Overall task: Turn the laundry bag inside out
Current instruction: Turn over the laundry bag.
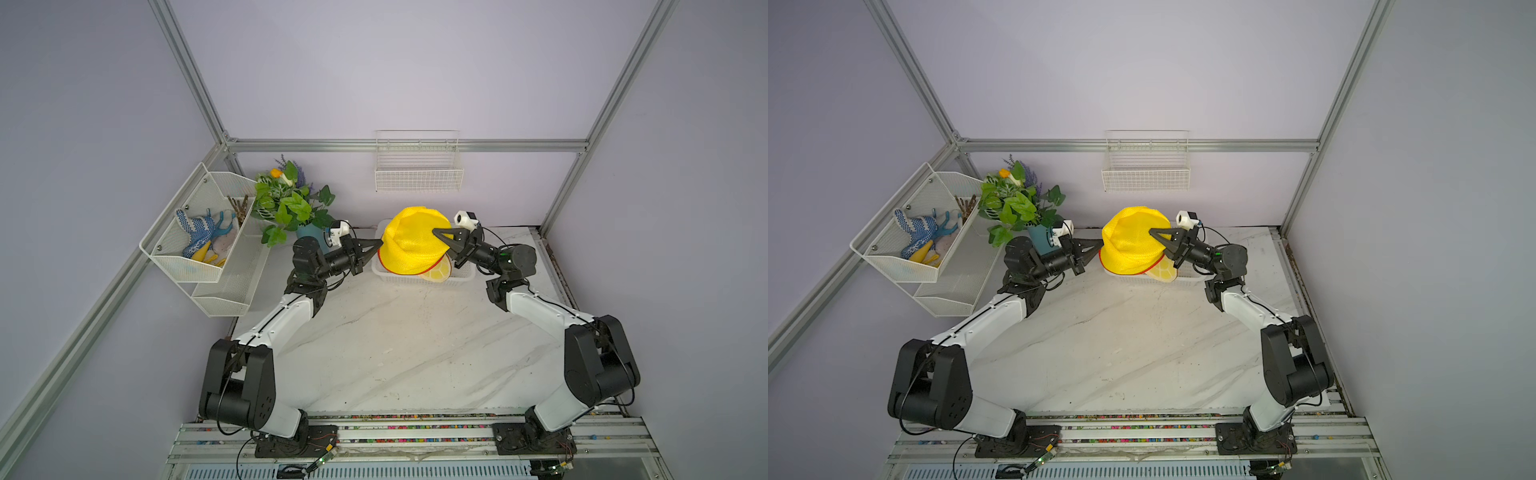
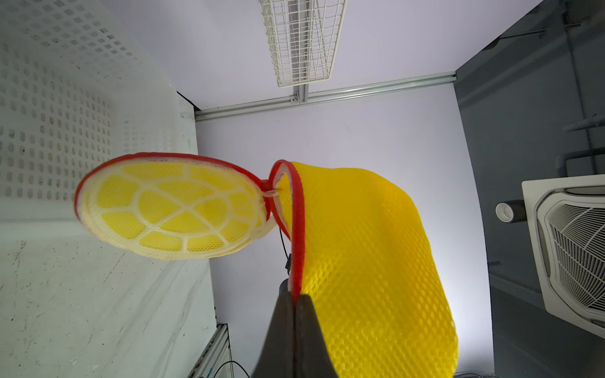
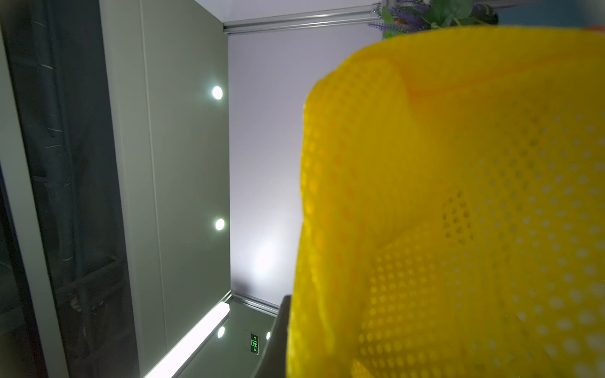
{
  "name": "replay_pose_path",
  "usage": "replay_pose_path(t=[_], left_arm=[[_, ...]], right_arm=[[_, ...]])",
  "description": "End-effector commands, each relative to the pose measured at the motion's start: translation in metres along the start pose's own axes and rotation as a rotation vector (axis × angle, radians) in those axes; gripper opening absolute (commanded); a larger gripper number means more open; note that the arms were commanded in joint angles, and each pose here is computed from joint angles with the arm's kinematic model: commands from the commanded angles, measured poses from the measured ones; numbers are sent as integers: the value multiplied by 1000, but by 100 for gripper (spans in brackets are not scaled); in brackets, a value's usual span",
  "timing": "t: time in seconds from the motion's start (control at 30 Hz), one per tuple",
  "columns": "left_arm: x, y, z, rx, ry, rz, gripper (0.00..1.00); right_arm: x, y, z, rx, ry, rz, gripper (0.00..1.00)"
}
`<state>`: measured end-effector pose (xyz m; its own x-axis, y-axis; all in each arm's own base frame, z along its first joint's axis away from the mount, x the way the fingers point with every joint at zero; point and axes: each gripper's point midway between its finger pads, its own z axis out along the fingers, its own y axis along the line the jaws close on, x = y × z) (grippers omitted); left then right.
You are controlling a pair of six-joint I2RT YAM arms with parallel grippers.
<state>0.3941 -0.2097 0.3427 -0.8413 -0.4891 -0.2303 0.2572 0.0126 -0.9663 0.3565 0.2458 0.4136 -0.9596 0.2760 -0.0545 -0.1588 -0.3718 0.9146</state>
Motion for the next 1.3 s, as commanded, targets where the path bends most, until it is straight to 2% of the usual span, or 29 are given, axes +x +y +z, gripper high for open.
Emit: replay_pose_path(t=[0.0,0.2,0.33,0.43,0.53,0.57,0.6,0.63,0.73,0.83,0.93,1.0,1.13,1.17,1.27], left_arm=[[0,44,-2,-65,-23,-63,0],[15,90,32,-128,69,-148,0],[39,86,57,-119,162,-161,0],[61,77,59,-123,226,-162,0],[69,61,42,-132,223,-147,2],[69,57,33,-150,215,-142,12],[67,52,23,-176,204,-125,27],[65,46,11,-204,188,-104,38],[53,18,-25,-272,109,-42,63],[46,-1,-50,-376,69,18,74],[46,-14,-60,-459,72,49,80],[43,-23,-56,-463,56,66,88],[48,-34,-32,-497,87,139,95],[51,-35,-26,-525,102,168,99],[55,-47,-20,-634,102,316,100]], right_arm=[[8,53,0,-207,19,-28,0],[18,79,24,-367,102,10,0],[20,86,44,-417,134,0,0],[8,76,56,-383,118,-14,0],[-2,60,56,-278,89,-28,0],[-4,55,53,-232,80,-39,0],[-6,47,50,-172,67,-49,0],[-7,39,46,-106,61,-56,0],[-4,14,38,83,75,-76,0],[0,-4,33,259,91,-149,0],[-2,-21,26,410,90,-174,0],[-4,-35,20,520,82,-178,0],[-10,-51,14,632,34,-142,0],[-12,-56,12,671,27,-136,0],[-16,-74,-3,808,2,-105,0]])
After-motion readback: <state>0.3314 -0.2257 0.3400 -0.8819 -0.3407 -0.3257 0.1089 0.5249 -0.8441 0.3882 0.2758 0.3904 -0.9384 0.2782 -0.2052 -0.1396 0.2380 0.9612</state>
